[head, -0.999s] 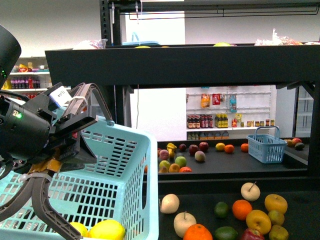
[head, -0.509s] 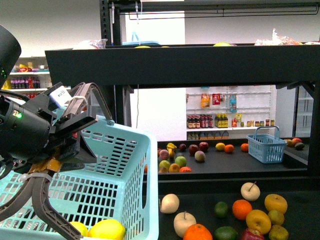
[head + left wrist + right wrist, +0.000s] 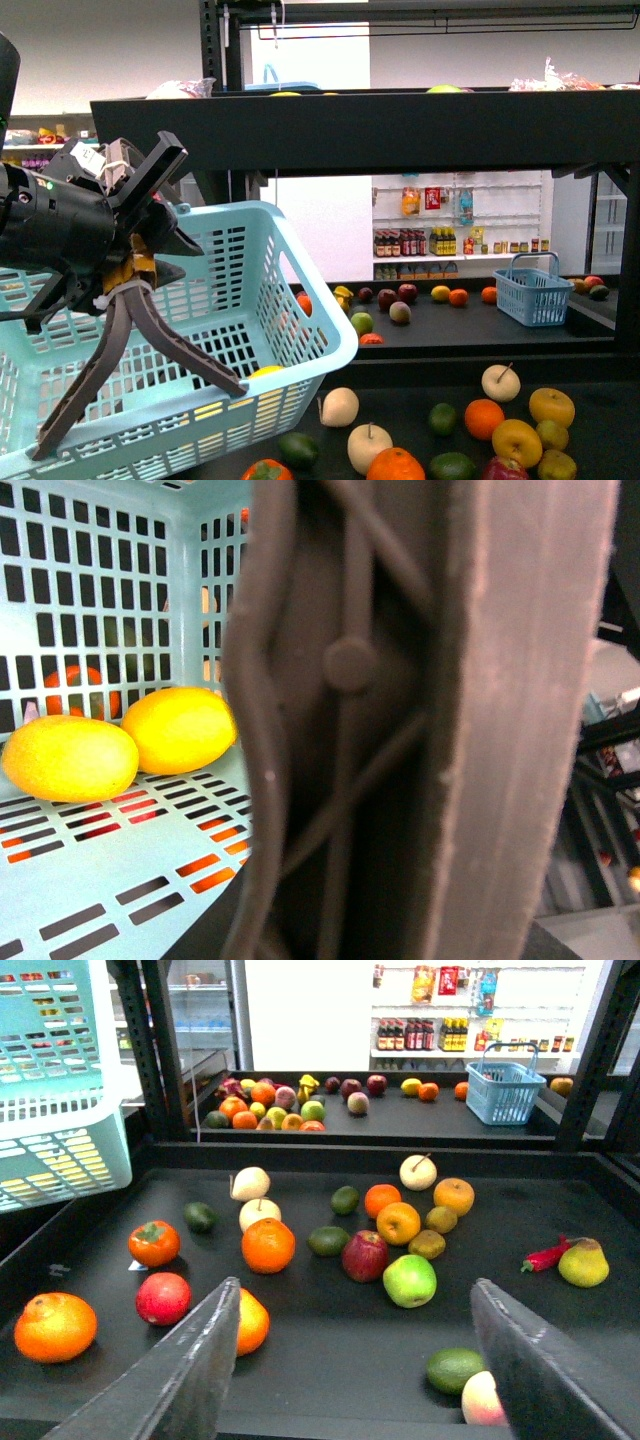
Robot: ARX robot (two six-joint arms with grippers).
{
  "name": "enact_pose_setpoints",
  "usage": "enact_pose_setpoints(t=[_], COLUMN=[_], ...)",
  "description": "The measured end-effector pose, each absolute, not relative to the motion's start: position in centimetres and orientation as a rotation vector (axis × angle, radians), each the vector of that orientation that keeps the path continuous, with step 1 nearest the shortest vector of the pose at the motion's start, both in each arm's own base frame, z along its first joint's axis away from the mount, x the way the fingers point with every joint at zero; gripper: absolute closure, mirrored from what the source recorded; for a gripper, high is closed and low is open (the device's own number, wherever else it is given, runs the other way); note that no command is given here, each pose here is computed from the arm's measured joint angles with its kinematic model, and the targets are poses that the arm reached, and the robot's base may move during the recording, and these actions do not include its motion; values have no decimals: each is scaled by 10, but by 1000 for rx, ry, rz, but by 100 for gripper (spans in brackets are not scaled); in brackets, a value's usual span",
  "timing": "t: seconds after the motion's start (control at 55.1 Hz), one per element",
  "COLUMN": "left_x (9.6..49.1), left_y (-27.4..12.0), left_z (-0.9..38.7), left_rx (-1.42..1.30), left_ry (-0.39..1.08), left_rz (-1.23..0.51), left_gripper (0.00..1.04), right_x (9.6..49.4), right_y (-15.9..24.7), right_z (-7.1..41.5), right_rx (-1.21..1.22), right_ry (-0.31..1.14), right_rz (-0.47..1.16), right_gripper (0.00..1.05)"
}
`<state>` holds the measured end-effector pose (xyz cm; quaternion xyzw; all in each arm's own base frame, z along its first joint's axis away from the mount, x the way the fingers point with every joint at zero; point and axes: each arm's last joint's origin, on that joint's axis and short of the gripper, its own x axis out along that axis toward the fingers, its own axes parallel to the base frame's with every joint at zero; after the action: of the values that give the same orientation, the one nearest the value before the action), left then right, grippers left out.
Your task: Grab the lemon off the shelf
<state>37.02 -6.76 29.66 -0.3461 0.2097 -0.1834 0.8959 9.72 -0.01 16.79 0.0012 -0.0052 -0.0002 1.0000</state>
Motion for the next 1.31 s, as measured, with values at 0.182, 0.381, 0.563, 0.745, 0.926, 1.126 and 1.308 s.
enact_pose_setpoints(t=[0.182, 0.381, 0.563, 0.745, 0.926, 1.126, 1.308], left_x=[377, 382, 383, 391, 408, 423, 444], left_y=[-56, -18, 18, 26, 28, 33, 43], left_z=[305, 313, 315, 314, 302, 296, 290], left_rx=[-890, -986, -1148, -1308, -1441, -1496, -1512], left_ry=[393, 271, 127, 53, 14, -26, 17], left_rz=[-147, 164, 342, 358, 382, 441, 509], left_gripper=[76, 76, 76, 76, 76, 76, 76], right_x=[97, 97, 97, 97, 97, 97, 97], right_y=[0, 0, 0, 0, 0, 0, 0], right_z=[168, 168, 168, 168, 168, 168, 168], right_rx=[3, 3, 3, 3, 3, 3, 3], right_ry=[-10, -10, -10, -10, -10, -10, -10], right_rz=[-1, 0, 0, -1, 0, 0, 0], right_gripper=[8, 8, 8, 8, 8, 8, 8])
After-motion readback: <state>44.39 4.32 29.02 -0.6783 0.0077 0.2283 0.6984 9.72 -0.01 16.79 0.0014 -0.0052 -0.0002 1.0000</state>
